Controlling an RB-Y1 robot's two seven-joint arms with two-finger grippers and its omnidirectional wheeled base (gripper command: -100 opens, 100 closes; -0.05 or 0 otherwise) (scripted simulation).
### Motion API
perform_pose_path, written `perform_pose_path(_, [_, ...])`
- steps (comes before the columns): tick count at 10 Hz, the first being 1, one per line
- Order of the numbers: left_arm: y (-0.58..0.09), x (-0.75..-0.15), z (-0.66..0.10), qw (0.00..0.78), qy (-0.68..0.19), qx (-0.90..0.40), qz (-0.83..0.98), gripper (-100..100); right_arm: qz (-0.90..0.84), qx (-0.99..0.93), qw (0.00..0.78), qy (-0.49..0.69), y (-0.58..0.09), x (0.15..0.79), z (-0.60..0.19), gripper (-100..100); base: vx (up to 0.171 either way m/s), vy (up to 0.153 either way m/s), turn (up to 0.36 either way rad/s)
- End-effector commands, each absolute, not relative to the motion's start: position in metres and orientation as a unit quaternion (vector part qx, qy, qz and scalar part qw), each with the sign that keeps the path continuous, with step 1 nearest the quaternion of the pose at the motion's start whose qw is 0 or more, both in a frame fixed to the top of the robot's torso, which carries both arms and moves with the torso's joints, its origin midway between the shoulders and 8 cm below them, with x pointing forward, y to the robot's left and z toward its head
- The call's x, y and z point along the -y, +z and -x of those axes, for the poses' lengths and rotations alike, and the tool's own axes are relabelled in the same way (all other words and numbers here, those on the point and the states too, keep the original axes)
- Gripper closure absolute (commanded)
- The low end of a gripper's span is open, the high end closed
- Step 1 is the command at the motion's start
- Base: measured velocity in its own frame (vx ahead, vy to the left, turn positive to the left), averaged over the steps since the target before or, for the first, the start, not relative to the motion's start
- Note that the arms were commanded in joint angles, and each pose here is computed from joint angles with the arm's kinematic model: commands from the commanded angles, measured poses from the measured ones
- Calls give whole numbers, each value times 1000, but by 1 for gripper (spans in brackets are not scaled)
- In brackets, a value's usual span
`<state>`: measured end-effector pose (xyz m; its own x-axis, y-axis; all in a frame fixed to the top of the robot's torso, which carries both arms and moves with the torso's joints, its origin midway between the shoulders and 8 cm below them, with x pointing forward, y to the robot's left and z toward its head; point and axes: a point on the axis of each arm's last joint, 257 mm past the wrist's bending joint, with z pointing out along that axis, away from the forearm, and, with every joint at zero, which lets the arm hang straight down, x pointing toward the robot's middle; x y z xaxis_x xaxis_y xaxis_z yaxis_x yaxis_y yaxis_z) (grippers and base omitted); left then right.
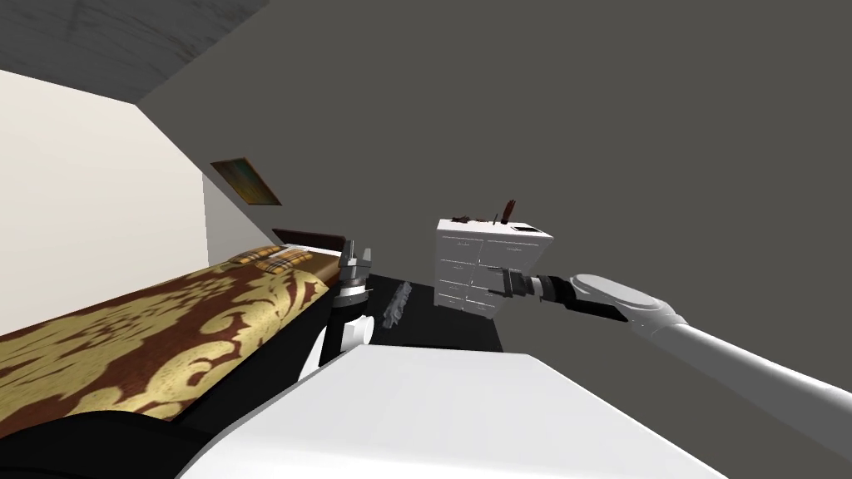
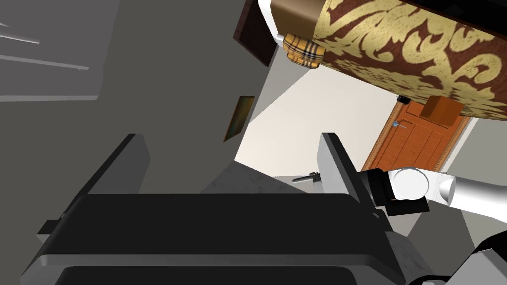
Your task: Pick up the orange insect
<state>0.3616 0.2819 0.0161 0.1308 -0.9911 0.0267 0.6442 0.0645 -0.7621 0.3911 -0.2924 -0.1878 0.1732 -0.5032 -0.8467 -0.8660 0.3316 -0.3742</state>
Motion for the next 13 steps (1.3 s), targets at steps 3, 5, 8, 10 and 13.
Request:
perform_pose_path(3, [16, -282, -362, 679, -602, -268, 324, 0, 612, -634, 458, 113, -197, 355, -392, -100, 23, 37, 104])
perform_pose_path(5, [16, -282, -362, 679, -602, -268, 324, 0, 614, -646, 445, 95, -194, 375, -394, -100, 10, 17, 46])
perform_pose_path(8, [16, -282, -362, 679, -602, -268, 324, 0, 634, -651, 410, 70, -191, 405, -393, -100, 8, 15, 42])
perform_pose_path(10, [16, -282, -362, 679, -602, -268, 324, 0, 632, -658, 405, 63, -190, 415, -394, -100, 15, 28, 72])
perform_pose_path(13, [16, -282, -362, 679, -602, -268, 324, 0, 632, -658, 405, 63, -190, 415, -394, -100, -12, -10, -28])
